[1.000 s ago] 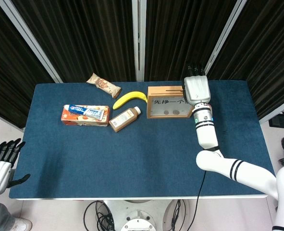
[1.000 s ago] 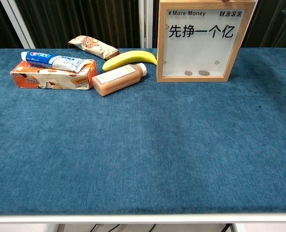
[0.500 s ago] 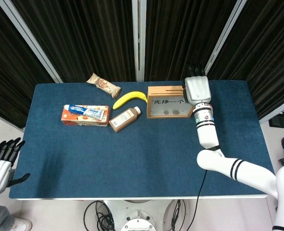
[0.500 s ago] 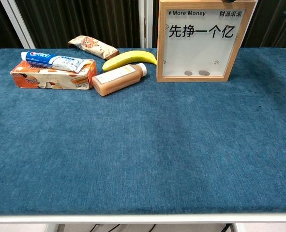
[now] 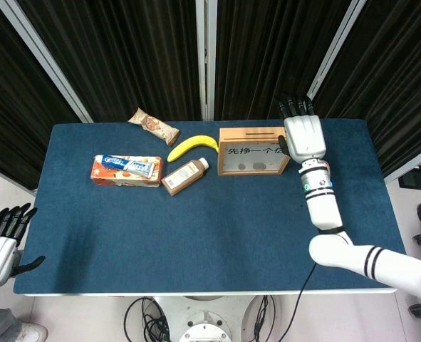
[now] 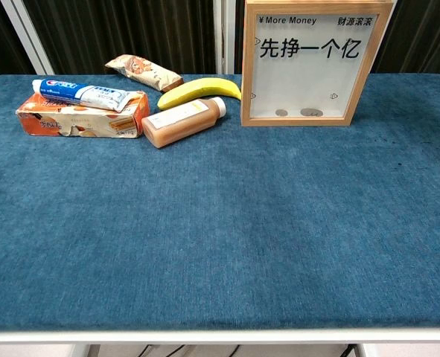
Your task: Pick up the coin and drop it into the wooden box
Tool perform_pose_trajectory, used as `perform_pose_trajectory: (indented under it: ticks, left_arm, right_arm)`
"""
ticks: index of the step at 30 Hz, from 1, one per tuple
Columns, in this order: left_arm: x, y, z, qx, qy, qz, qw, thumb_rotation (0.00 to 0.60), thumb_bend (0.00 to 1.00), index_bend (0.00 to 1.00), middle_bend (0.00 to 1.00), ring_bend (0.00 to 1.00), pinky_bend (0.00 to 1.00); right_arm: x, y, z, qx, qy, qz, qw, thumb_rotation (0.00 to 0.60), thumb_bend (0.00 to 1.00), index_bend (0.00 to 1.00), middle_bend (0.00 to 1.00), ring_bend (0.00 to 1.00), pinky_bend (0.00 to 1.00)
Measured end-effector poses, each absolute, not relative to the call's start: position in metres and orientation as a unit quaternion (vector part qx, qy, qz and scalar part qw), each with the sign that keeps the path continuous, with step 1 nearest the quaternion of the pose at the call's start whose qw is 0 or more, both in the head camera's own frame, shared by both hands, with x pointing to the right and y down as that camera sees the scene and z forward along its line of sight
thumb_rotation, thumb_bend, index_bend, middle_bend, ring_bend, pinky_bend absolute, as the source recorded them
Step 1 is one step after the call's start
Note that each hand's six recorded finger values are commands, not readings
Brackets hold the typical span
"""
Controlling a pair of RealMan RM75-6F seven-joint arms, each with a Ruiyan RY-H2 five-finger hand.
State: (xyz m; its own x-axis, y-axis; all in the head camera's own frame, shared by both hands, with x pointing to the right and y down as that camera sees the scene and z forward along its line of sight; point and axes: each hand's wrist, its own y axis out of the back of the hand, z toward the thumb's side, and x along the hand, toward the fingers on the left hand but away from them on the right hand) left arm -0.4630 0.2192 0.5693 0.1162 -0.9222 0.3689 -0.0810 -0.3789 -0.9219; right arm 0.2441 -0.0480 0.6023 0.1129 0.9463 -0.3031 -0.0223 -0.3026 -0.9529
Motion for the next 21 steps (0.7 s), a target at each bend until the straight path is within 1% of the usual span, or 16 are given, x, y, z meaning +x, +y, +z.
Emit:
perform_pose_trajectory:
  ticks: [4, 7, 11, 14, 18, 21]
  left_arm:
    - [-0.460, 0.217, 0.568, -0.636, 0.398, -0.529, 0.397, 0.600, 0.12, 0.01, 0.00, 0.00, 0.00]
    - [-0.458, 0.216, 0.567, -0.636, 0.398, -0.526, 0.400, 0.600, 0.12, 0.01, 0.00, 0.00, 0.00]
    - [-0.454, 0.215, 0.566, -0.635, 0.398, -0.524, 0.405, 0.600, 0.12, 0.01, 0.00, 0.00, 0.00]
    - [-0.453, 0.214, 0.564, -0.633, 0.398, -0.524, 0.408, 0.600, 0.12, 0.01, 0.00, 0.00, 0.00]
    - [-0.452, 0.212, 0.562, -0.629, 0.396, -0.527, 0.411, 0.600, 0.12, 0.01, 0.00, 0.00, 0.00]
    - [-0.452, 0.211, 0.562, -0.625, 0.395, -0.531, 0.414, 0.600, 0.12, 0.01, 0.00, 0.00, 0.00]
  right_arm:
    - [0.289, -0.018, 0.583, -0.579, -0.394, 0.541, 0.466, 0.600, 0.35, 0.00, 0.00, 0.00, 0.00]
    - [0.337, 0.020, 0.577, -0.565, -0.401, 0.551, 0.465, 0.600, 0.34, 0.00, 0.00, 0.00, 0.00]
    - [0.402, 0.084, 0.575, -0.560, -0.421, 0.564, 0.437, 0.600, 0.33, 0.00, 0.00, 0.00, 0.00]
    - [0.438, 0.126, 0.568, -0.553, -0.431, 0.563, 0.436, 0.600, 0.30, 0.00, 0.00, 0.00, 0.00]
    - [0.469, 0.171, 0.562, -0.535, -0.427, 0.573, 0.451, 0.600, 0.29, 0.00, 0.00, 0.00, 0.00]
    - [0.478, 0.202, 0.564, -0.536, -0.426, 0.575, 0.447, 0.600, 0.29, 0.00, 0.00, 0.00, 0.00]
